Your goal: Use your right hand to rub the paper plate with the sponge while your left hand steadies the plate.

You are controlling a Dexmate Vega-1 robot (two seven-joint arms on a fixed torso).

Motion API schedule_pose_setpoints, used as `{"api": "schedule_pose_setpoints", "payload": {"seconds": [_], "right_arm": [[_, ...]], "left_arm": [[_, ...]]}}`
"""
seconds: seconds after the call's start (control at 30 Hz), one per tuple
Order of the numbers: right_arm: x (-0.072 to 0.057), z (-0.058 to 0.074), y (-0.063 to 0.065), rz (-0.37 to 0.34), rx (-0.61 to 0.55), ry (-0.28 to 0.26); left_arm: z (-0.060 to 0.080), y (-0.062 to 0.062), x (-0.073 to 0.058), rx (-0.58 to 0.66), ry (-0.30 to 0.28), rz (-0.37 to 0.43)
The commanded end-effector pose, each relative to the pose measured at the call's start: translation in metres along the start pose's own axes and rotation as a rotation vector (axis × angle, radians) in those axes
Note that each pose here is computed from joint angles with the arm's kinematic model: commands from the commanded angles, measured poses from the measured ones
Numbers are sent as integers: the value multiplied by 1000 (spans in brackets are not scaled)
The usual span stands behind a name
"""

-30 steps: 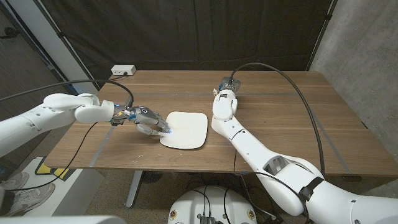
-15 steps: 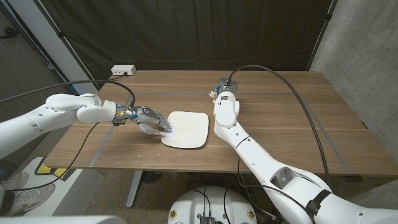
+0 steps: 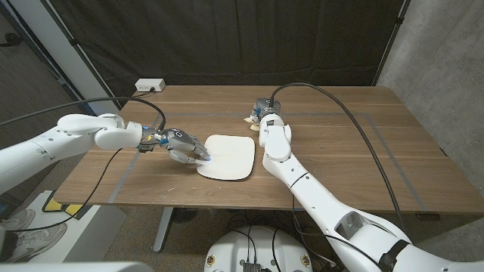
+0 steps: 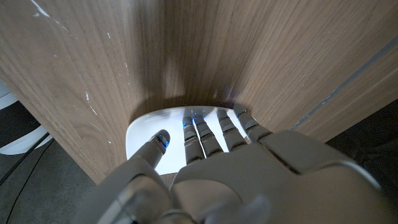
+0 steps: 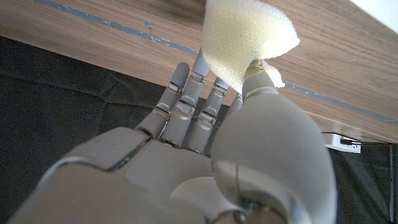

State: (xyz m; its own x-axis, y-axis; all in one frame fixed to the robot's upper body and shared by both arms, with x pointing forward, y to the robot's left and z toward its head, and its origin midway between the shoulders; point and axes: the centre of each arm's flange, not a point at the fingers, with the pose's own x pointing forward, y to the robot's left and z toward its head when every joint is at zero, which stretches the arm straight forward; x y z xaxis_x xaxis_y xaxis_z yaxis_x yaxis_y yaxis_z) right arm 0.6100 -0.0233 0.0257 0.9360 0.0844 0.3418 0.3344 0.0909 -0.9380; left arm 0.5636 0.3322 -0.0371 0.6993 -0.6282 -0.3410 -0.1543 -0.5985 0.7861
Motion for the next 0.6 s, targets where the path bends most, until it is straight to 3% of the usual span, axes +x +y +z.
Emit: {"api": "schedule_pose_setpoints", "payload": {"seconds": [0.03, 0.6], "right_arm": [[-11, 8, 0, 25, 14, -49], [-27, 8, 7, 72, 54, -60]], "left_arm": [[1, -8, 3, 9, 9, -25], [9, -13, 8, -1, 10, -27]]}}
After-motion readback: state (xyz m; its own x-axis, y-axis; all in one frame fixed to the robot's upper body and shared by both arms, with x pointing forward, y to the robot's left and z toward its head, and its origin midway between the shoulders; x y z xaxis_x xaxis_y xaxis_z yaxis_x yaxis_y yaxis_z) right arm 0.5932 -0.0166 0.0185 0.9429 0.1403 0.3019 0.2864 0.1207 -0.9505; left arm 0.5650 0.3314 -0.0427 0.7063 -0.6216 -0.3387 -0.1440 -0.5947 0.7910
